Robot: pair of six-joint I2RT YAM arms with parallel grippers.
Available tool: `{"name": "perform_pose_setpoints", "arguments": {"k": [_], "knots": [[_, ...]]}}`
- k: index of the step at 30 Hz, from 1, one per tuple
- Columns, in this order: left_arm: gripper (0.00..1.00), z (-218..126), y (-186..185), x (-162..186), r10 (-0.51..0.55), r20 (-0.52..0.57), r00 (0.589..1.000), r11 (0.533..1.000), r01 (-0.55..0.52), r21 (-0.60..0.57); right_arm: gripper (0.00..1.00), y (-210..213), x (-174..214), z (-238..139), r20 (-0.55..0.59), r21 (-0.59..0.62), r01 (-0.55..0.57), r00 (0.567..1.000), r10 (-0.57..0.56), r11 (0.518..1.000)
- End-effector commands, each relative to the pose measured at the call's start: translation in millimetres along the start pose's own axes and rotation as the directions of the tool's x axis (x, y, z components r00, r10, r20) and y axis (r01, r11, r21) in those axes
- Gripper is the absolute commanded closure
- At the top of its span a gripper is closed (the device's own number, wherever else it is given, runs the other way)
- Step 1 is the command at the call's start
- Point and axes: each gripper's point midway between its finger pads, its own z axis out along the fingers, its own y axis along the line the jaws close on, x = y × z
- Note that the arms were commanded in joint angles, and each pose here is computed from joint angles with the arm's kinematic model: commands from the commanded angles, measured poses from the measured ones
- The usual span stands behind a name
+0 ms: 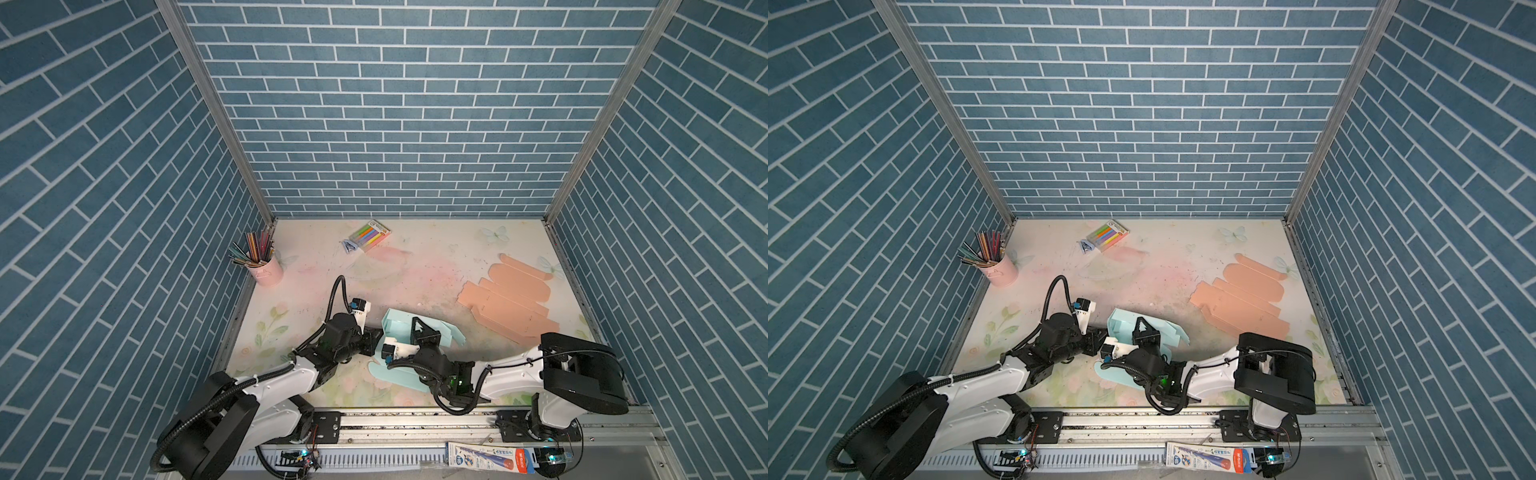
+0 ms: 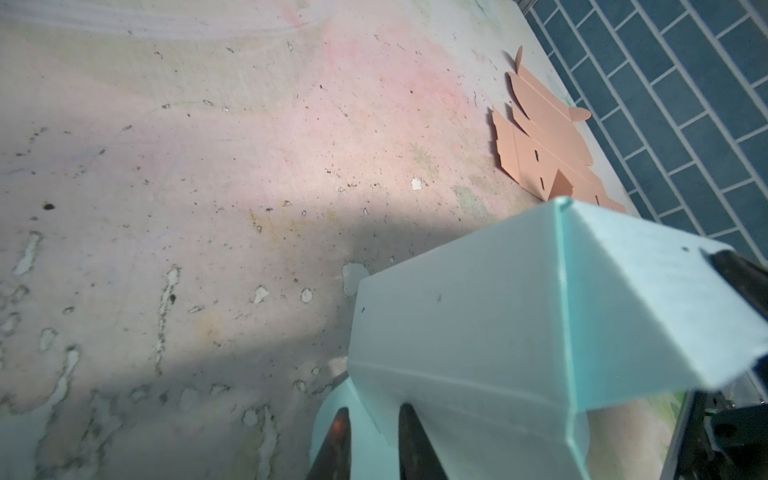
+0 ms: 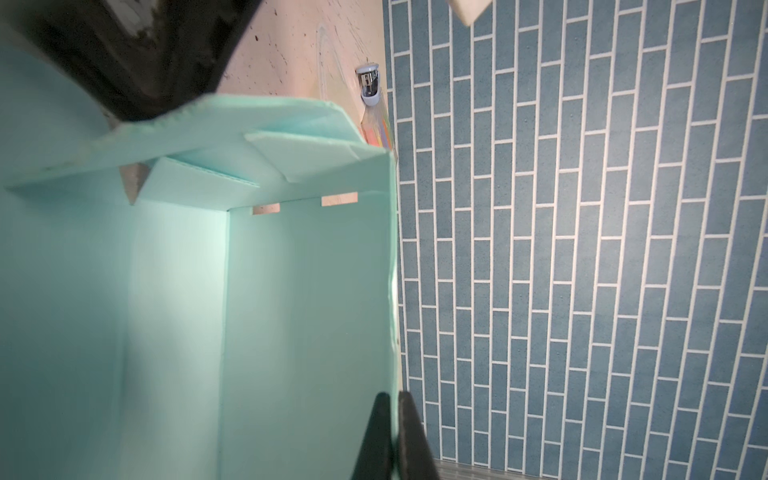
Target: Fold the paper box
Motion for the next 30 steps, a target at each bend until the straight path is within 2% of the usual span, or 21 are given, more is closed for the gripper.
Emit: {"name": "perform_pose_setpoints", "arguments": {"k": [1, 10, 14, 22, 30], "knots": [[0.7, -4, 0, -2, 0.035, 0.045, 0.998, 0.999, -0.035, 0.006, 0.96, 5, 4, -2, -0.013, 0.017, 0.06, 0.998, -0.06, 0.998], [0.64, -5, -3, -10, 0.072, 0.079, 0.994, 0.997, -0.073, 0.015, 0.95, 14, 8, 0, -0.016, 0.039, 0.119, 0.993, -0.119, 0.992], [0.53, -4, -12, -14, 0.088, 0.094, 0.992, 0.994, -0.094, 0.056, 0.95, 10, 7, 0, -0.011, 0.061, 0.114, 0.994, -0.113, 0.992], [0.4, 0, -17, -21, 0.122, 0.137, 0.983, 0.988, -0.133, 0.078, 0.94, 6, 4, -1, 0.0, 0.071, 0.088, 0.996, -0.088, 0.994], [0.38, 4, -28, -26, 0.194, 0.199, 0.961, 0.971, -0.217, 0.098, 0.92, 3, 4, -2, 0.006, 0.074, 0.077, 0.997, -0.077, 0.994]]}}
